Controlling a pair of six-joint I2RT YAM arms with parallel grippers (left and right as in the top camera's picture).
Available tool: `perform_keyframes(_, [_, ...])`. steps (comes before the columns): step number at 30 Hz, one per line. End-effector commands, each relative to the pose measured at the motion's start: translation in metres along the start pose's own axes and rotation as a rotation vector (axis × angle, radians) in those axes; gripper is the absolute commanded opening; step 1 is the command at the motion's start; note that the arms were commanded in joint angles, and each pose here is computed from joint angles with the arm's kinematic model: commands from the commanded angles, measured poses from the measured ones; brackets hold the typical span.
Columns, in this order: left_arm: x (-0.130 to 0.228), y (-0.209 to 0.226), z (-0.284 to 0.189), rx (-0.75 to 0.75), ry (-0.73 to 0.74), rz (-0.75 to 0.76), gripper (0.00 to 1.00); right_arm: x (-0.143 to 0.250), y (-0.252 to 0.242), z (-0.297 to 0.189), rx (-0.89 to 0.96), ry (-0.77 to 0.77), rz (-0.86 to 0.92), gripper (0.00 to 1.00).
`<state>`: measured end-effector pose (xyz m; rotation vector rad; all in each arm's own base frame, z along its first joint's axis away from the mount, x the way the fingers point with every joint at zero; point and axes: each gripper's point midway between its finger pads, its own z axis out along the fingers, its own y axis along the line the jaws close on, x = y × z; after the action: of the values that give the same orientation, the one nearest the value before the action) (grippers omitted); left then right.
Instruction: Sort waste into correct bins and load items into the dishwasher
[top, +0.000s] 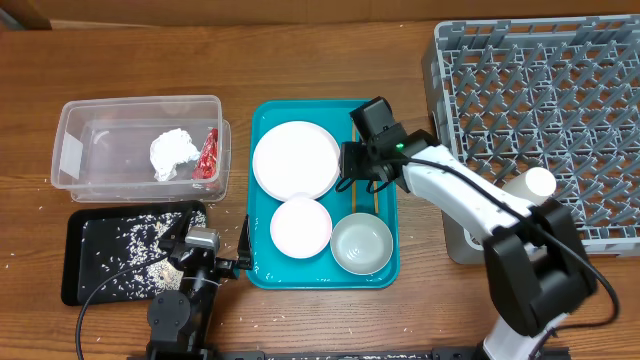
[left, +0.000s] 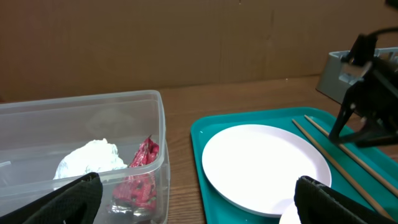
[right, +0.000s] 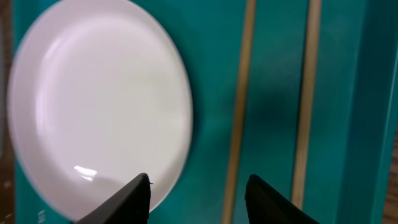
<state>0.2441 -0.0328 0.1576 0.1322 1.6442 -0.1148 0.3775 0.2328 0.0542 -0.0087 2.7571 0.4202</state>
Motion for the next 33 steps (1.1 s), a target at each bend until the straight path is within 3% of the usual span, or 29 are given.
perform_keyframes(1, [0.001,0.003,0.000,-0.015,-0.005,0.012,1.00,0.000,-0.016,0.016,0.066,-0.001,0.026,0.45])
perform_keyframes(10, [0.001,0.003,0.000,-0.015,-0.005,0.012,1.00,0.025,-0.024,0.043,0.083,0.101,0.060,0.23])
perform_keyframes(11, [0.001,0.003,0.000,-0.015,-0.005,0.012,1.00,0.026,-0.025,0.043,0.085,0.104,0.060,0.17])
perform_keyframes(12, [0.001,0.003,0.000,-0.014,-0.005,0.012,1.00,0.027,-0.025,0.043,0.088,0.109,0.062,0.06])
perform_keyframes(13, [0.001,0.003,0.000,-0.015,-0.005,0.012,1.00,0.027,-0.025,0.042,0.089,0.109,0.075,0.04])
perform_keyframes(25, [0.001,0.003,0.000,-0.015,-0.005,0.012,1.00,-0.056,-0.013,-0.077,-0.002,-0.150,0.060,0.04])
perform_keyframes(30, [0.001,0.003,0.000,-0.015,-0.005,0.012,1.00,-0.084,-0.067,-0.144,0.148,-0.307,0.041,0.04])
perform_keyframes(33, [0.001,0.003,0.000,-0.015,-0.005,0.012,1.00,-0.092,-0.104,-0.161,0.226,-0.322,-0.019,0.04])
